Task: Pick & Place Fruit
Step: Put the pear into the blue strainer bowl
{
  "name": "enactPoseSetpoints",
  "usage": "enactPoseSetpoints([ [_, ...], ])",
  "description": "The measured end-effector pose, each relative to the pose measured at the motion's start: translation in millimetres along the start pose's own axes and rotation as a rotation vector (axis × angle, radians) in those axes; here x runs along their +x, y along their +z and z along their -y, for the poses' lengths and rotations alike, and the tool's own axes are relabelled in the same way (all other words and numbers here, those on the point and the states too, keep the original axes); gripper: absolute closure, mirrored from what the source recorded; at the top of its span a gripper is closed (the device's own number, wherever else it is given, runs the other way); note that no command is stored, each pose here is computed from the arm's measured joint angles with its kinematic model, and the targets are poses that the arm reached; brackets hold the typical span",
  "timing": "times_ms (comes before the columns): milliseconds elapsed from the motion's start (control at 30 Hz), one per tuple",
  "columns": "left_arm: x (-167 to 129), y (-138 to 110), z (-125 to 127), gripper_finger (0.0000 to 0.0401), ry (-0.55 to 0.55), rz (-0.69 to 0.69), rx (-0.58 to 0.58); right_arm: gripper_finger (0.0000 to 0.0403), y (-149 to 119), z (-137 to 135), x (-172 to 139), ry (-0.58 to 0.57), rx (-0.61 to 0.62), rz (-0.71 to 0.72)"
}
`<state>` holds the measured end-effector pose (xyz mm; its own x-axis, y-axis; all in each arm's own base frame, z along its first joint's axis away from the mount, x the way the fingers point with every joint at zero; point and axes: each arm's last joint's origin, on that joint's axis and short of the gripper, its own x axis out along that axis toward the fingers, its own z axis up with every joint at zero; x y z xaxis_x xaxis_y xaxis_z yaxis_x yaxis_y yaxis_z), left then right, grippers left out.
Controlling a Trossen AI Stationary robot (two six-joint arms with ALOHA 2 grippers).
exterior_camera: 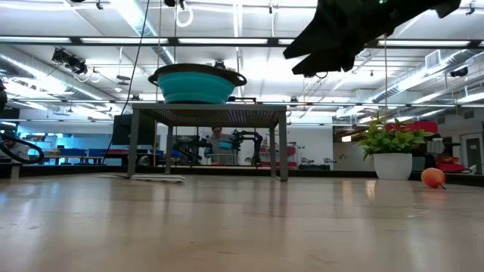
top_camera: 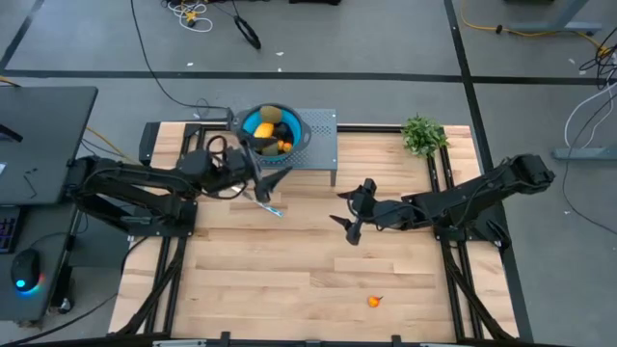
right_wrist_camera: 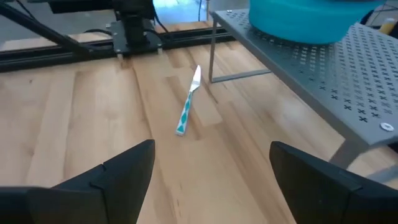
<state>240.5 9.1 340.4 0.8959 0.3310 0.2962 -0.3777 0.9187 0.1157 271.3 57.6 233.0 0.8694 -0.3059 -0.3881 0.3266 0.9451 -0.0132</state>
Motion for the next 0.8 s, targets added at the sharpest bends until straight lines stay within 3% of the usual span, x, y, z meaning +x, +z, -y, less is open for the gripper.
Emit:
enactPoseSetpoints([
  [100,0,-1,3,0.0028,-0.093,0.004,-0.049,0.0075,5,0,-10,0.020,-0.010,0.019],
  [300,-1,-5,5,0.0028,-0.154,-0.032,-0.127,0.0075,14,3,-30,-0.004,-0.072,0.058],
  [800,-12,-16,28,0.0029,-0.105,-0.217,-0.219,0.0075,32,21,-31,-0.088,-0.242,0.156],
])
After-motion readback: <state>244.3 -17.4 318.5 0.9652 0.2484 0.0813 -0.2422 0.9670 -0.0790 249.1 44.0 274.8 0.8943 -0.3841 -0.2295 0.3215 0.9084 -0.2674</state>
